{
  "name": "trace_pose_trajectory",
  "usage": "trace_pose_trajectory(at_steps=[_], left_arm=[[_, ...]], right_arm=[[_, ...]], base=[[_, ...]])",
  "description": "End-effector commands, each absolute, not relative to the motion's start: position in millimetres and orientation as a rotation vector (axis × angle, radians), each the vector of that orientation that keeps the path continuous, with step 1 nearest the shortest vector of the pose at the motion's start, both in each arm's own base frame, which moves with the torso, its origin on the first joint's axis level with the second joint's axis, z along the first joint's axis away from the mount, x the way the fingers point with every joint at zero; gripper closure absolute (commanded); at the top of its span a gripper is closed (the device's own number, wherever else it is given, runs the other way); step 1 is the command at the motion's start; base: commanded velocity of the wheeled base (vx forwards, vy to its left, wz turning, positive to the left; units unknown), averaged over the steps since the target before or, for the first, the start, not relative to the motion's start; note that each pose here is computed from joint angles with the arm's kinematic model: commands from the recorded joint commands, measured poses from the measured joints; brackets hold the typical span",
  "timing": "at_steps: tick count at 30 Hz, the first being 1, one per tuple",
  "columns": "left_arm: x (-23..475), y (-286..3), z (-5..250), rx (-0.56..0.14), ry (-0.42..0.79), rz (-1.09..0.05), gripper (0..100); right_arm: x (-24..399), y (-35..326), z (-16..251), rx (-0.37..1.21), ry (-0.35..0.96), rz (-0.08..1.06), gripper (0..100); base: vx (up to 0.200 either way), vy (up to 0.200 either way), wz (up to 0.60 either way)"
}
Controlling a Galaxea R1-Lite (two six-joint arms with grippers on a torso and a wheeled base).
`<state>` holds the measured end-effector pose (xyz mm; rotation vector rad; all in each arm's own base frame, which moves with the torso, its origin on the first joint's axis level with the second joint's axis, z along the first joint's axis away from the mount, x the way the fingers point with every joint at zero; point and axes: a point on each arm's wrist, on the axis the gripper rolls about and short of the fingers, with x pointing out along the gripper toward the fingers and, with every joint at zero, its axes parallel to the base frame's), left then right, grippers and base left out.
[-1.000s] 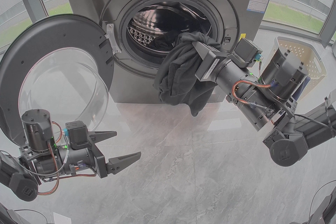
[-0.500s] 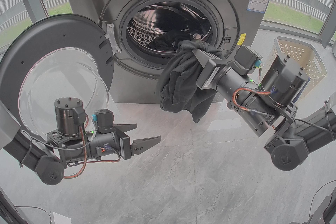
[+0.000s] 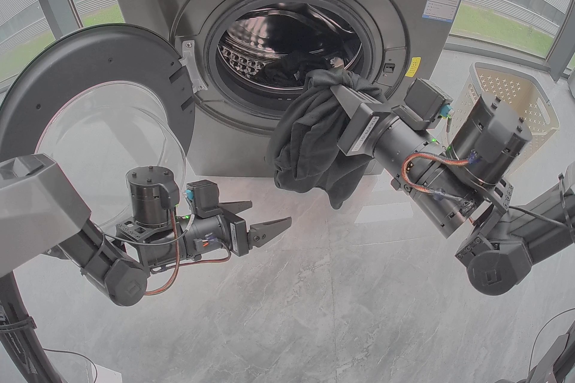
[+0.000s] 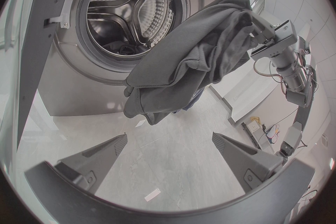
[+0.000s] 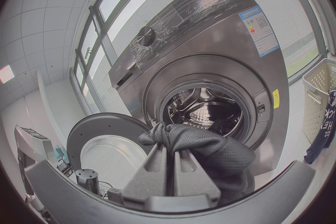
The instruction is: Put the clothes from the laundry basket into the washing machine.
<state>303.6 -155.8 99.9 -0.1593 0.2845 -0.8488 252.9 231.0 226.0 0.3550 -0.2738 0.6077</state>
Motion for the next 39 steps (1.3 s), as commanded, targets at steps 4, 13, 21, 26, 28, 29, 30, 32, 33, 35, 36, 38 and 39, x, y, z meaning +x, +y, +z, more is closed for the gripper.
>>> trace_pose_trajectory(at_steps=[4,13,21,26,28,29,30,32,33,35,36,38,39], left_arm=[[322.1,-161.4,92.3,-0.17,0.284,-0.838,0],[342.1,-174.0,88.4,-0.194,0.257,-0.847,0],[355.2,-180.9,90.1,-0.195,0.221,-0.852,0],[359.9,-183.2,94.1,-0.195,0.194,-0.856,0],[360.1,-185.4,97.1,-0.195,0.18,-0.863,0],[359.9,-185.9,97.1,-0.195,0.181,-0.864,0],[358.7,-188.1,97.6,-0.197,0.178,-0.871,0],[357.8,-190.5,98.2,-0.197,0.167,-0.878,0],[357.5,-191.7,97.9,-0.197,0.161,-0.882,0],[358.2,-194.2,95.6,-0.197,0.157,-0.887,0],[359.1,-194.6,95.9,-0.197,0.151,-0.888,0],[361.1,-195.6,92.7,-0.199,0.148,-0.886,0],[361.8,-195.9,91.8,-0.199,0.145,-0.882,0]], right_arm=[[248.9,229.6,226.5,0.355,-0.272,0.613,100],[242.6,235.7,225.3,0.357,-0.264,0.636,100],[241.6,235.4,225.7,0.36,-0.264,0.638,100],[241.4,235.2,226.2,0.361,-0.266,0.638,100],[241.0,235.5,226.3,0.361,-0.267,0.639,100],[241.3,235.2,226.3,0.361,-0.267,0.638,100],[240.9,235.5,226.5,0.362,-0.268,0.639,100],[241.3,235.1,226.5,0.362,-0.269,0.638,100],[241.1,235.7,226.1,0.362,-0.268,0.639,100],[241.0,235.6,226.4,0.364,-0.271,0.639,100],[241.0,235.6,226.6,0.364,-0.273,0.64,100],[240.7,235.2,224.6,0.361,-0.266,0.639,100],[240.6,235.2,224.2,0.36,-0.264,0.639,100]], base=[[0.0,0.0,0.0],[0.0,0.0,0.0],[0.0,0.0,0.0],[0.0,0.0,0.0],[0.0,0.0,0.0],[0.0,0.0,0.0],[0.0,0.0,0.0],[0.0,0.0,0.0],[0.0,0.0,0.0],[0.0,0.0,0.0],[0.0,0.0,0.0],[0.0,0.0,0.0],[0.0,0.0,0.0]])
